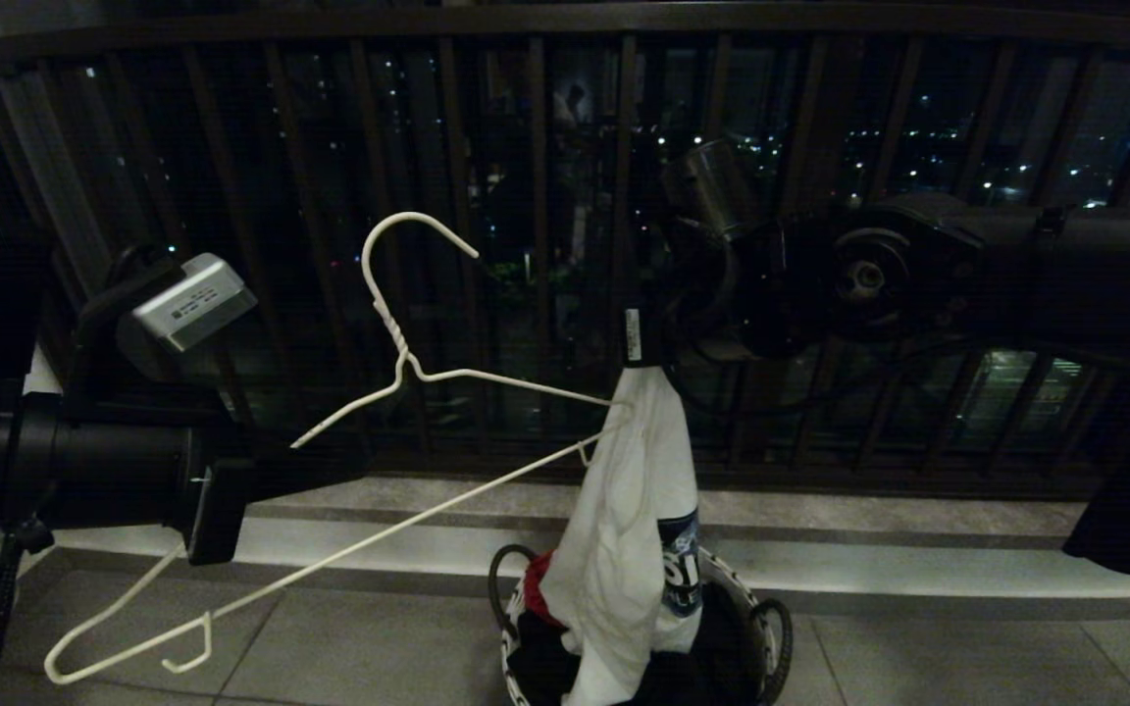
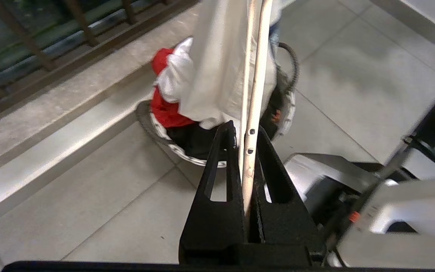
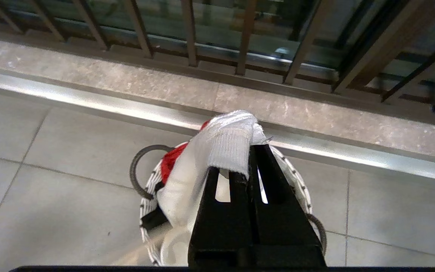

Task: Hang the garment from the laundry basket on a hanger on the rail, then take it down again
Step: Hang the clothes on the clothes rack

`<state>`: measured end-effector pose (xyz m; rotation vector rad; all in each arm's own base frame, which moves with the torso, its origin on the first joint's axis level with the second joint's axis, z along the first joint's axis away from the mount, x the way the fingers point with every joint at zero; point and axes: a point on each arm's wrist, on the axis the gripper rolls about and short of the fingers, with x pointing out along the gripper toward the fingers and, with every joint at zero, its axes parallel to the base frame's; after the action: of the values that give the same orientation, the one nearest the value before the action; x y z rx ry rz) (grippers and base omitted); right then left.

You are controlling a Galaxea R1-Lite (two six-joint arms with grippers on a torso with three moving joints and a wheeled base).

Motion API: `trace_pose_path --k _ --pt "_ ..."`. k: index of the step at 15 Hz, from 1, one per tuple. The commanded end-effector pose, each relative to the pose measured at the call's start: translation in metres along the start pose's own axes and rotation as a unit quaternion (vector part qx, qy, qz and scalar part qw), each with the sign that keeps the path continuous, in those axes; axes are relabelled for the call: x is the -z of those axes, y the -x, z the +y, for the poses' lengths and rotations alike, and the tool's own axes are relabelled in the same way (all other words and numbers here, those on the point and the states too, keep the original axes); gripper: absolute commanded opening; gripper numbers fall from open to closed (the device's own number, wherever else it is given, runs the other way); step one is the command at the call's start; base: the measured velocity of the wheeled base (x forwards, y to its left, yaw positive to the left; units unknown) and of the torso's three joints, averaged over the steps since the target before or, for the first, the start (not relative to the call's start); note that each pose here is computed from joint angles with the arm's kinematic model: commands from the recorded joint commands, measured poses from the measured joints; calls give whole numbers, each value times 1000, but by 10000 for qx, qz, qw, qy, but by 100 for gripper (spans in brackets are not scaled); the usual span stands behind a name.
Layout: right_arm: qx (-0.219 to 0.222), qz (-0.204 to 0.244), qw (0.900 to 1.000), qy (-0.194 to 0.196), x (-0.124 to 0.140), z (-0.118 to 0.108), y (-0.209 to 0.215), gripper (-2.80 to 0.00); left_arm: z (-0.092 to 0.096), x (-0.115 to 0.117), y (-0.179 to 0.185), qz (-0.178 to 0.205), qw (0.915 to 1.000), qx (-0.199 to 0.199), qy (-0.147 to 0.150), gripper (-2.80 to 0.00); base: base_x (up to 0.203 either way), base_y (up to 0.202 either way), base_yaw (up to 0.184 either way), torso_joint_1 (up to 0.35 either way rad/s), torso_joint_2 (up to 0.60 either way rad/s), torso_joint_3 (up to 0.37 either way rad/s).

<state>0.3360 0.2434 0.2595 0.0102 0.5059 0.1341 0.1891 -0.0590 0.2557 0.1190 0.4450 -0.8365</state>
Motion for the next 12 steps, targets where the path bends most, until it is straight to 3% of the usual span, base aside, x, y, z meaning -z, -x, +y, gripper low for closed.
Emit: trace_pose_path --k 1,8,12 --pt "-58 9 10000 -18 2 5 4 -280 4 3 -6 65 10000 -9 40 -280 0 0 0 0 0 0" --pt "-143 16 9999 0 4 12 7 -280 4 1 -6 44 9999 -94 60 -280 0 0 0 0 0 0" --pt "-137 29 9999 7 5 13 6 -280 4 -7 -3 -78 9993 -103 356 -280 0 0 0 0 0 0"
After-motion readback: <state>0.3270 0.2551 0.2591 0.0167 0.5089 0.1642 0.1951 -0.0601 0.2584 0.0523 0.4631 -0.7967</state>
